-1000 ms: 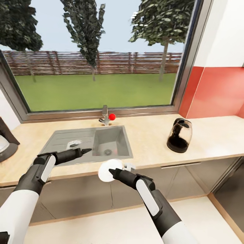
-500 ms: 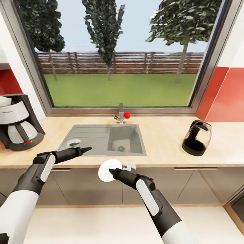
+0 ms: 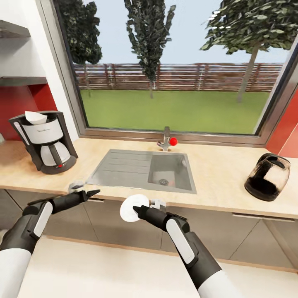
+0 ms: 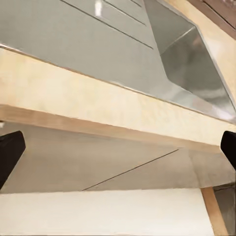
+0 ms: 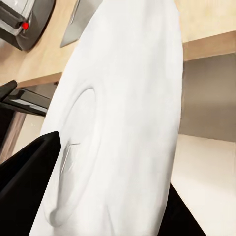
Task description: Set up a coffee station on the kitchen countertop: keep the coffee maker on the countertop, move the bottle of coffee from the kitchen shelf to the counter next to the coffee maker, place a paper coffee filter on top of the coffee maker, put the saucer next to the coffee maker with the coffee cup on the saucer, and place the electric kettle next to the coffee maker.
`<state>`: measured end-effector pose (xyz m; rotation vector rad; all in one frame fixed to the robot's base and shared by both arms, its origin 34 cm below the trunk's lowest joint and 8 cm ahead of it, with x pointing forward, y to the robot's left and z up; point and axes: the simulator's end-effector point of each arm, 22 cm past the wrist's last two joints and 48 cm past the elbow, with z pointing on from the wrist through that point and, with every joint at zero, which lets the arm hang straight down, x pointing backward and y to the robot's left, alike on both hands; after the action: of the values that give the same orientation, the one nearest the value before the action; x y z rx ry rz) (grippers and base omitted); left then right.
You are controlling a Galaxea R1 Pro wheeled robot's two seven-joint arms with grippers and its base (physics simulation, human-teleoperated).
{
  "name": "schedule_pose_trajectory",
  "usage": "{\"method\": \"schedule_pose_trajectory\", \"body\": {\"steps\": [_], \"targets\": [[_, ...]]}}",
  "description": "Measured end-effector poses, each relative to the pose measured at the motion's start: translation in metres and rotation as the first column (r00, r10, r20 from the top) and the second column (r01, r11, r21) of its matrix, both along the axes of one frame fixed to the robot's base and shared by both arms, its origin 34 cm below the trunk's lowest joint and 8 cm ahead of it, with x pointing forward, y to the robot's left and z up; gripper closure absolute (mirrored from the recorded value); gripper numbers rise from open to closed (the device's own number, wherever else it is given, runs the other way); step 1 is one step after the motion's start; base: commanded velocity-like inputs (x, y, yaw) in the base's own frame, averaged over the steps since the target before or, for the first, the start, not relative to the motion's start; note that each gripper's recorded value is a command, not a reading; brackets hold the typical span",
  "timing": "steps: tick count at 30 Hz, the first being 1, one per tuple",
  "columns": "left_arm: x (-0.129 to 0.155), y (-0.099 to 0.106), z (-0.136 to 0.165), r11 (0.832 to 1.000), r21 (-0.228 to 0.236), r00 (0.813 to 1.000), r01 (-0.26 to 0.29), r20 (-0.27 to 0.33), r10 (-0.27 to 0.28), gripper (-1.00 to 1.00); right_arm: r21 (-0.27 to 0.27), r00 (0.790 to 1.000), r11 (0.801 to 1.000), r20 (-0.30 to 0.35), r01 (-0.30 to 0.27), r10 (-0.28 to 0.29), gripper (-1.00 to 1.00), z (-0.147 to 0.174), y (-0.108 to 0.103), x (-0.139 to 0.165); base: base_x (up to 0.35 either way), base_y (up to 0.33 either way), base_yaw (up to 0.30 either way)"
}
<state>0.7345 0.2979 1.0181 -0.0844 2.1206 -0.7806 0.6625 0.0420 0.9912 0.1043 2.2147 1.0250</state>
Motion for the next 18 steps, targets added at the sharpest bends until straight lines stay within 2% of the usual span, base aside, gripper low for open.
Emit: {"method": "schedule_pose_trajectory", "body": {"steps": [3, 5, 6, 7, 8, 10, 12, 13, 14, 16, 17, 18], "targets": [[-0.024, 0.015, -0.023, 0.999, -0.043, 0.999, -0.022, -0.034, 0.02, -1.0, 0.0, 1.0, 1.0, 0.0, 0.0, 0.0, 1.0, 0.0, 0.0, 0.0, 0.0, 0.0, 0.277], [-0.049, 0.023, -0.051, 0.999, -0.04, 0.997, -0.036, -0.071, 0.033, -1.0, 0.0, 1.0, 1.0, 0.0, 0.0, 0.0, 1.0, 0.0, 0.0, 0.0, 0.0, 0.0, 0.277], [-0.075, 0.03, -0.079, 0.999, -0.016, 0.995, -0.045, -0.095, 0.044, -1.0, 0.0, 1.0, 1.0, 0.0, 0.0, 0.0, 1.0, 0.0, 0.0, 0.0, 0.0, 0.0, 0.277], [-0.127, 0.041, -0.127, 0.998, 0.028, 0.988, -0.054, -0.141, 0.057, -1.0, -0.001, 1.0, 1.0, 0.0, -0.001, 0.001, 1.0, 0.0, 0.0, 0.0, 0.0, 0.0, 0.277], [-0.193, 0.044, -0.175, 0.998, 0.046, 0.966, -0.048, -0.252, 0.059, -1.0, -0.001, 1.0, 1.0, 0.0, -0.001, 0.001, 1.0, 0.0, 0.0, 0.0, 0.0, 0.0, 0.277], [-0.211, 0.047, -0.187, 0.997, 0.062, 0.963, -0.049, -0.263, 0.064, -1.0, -0.001, 1.0, 1.0, 0.0, -0.001, 0.001, 1.0, 0.0, 0.0, 0.0, 0.0, 0.0, 0.277], [-0.249, 0.052, -0.208, 0.995, 0.092, 0.956, -0.045, -0.285, 0.07, -1.0, 0.0, 1.0, 1.0, 0.001, 0.0, 0.0, 1.0, 0.001, 0.0, 0.0, 0.0, 0.0, 0.276], [-0.265, 0.054, -0.216, 0.993, 0.109, 0.954, -0.043, -0.289, 0.074, -1.0, 0.001, 1.0, 1.0, 0.004, 0.0, 0.0, 1.0, 0.002, 0.0, 0.0, 0.0, 0.0, 0.269], [-0.295, 0.061, -0.229, 0.989, 0.142, 0.95, -0.041, -0.302, 0.082, -1.0, 0.005, 1.0, 1.0, 0.012, 0.0, 0.0, 1.0, 0.005, 0.0, 0.001, 0.0, 0.0, 0.262], [-0.32, 0.069, -0.241, 0.983, 0.181, 0.939, -0.04, -0.33, 0.1, -1.0, 0.007, 1.0, 1.0, 0.017, 0.001, -0.001, 1.0, 0.008, 0.0, 0.002, 0.0, 0.0, 0.25], [-0.341, 0.082, -0.258, 0.966, 0.257, 0.918, -0.034, -0.374, 0.132, -1.0, 0.009, 1.0, 1.0, 0.021, 0.002, -0.002, 1.0, 0.01, 0.0, 0.003, 0.0, 0.0, 0.24], [-0.353, 0.09, -0.269, 0.952, 0.305, 0.902, -0.027, -0.402, 0.154, -1.0, 0.01, 1.0, 1.0, 0.024, 0.001, -0.001, 1.0, 0.011, 0.0, 0.003, 0.0, 0.0, 0.238]]}}
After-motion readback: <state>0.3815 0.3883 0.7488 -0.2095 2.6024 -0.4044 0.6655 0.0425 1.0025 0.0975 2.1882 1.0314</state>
